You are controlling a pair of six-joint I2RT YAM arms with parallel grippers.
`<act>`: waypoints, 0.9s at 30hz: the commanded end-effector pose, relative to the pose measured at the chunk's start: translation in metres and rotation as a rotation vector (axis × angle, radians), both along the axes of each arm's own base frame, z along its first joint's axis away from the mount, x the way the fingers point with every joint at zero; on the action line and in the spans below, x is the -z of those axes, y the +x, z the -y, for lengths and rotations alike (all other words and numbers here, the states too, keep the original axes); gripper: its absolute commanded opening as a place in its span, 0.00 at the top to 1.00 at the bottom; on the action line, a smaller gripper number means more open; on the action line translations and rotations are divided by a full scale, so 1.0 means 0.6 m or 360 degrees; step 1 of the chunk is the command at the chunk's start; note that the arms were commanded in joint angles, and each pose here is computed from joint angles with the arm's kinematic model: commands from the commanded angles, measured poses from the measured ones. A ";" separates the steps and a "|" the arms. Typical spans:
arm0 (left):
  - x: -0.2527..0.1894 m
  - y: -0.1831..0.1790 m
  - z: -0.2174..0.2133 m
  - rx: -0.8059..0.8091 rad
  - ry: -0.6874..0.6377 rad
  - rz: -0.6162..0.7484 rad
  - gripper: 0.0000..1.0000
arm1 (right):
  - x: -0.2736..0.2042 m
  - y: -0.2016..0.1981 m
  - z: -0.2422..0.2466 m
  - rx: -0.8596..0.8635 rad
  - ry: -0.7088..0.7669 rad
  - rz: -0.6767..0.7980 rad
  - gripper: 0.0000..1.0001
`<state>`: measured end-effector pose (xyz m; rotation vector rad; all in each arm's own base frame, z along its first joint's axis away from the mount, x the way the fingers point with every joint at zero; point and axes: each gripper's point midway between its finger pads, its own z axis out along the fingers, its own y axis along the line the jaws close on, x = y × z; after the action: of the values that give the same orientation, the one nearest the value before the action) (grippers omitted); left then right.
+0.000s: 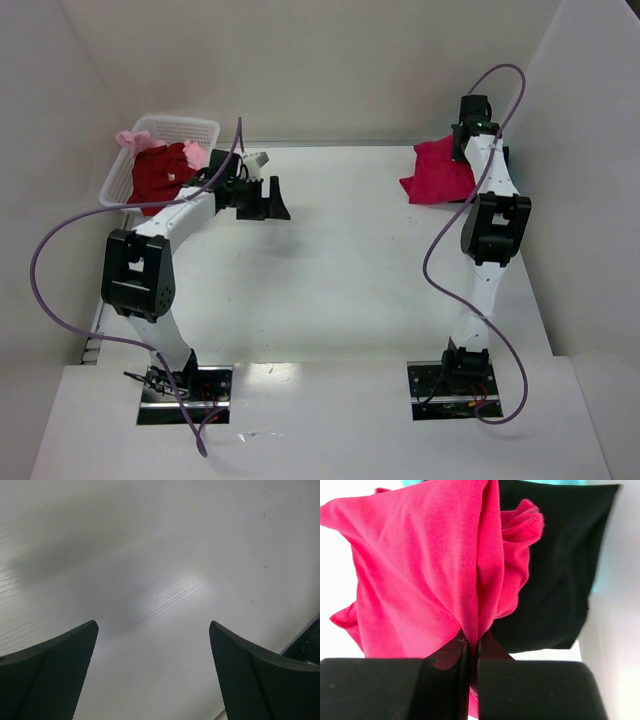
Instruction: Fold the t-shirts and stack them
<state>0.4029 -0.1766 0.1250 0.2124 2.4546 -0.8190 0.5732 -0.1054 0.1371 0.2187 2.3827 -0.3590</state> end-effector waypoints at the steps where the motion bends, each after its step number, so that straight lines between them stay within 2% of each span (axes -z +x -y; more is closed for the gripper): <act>1: -0.022 0.011 0.011 0.0026 -0.0045 0.0038 0.00 | -0.112 0.014 0.034 0.0161 -0.0100 0.0286 1.00; 10: -0.008 0.002 0.033 0.0044 -0.0064 0.0005 0.00 | -0.123 -0.020 0.073 0.0463 -0.0201 0.0407 1.00; 27: -0.006 -0.006 0.037 0.0083 -0.0089 -0.0008 0.00 | -0.162 -0.046 0.114 0.0828 -0.0289 0.0581 1.00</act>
<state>0.3973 -0.1937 0.1257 0.2271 2.4614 -0.8700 0.5470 -0.1576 0.1711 0.6346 2.1269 -0.6757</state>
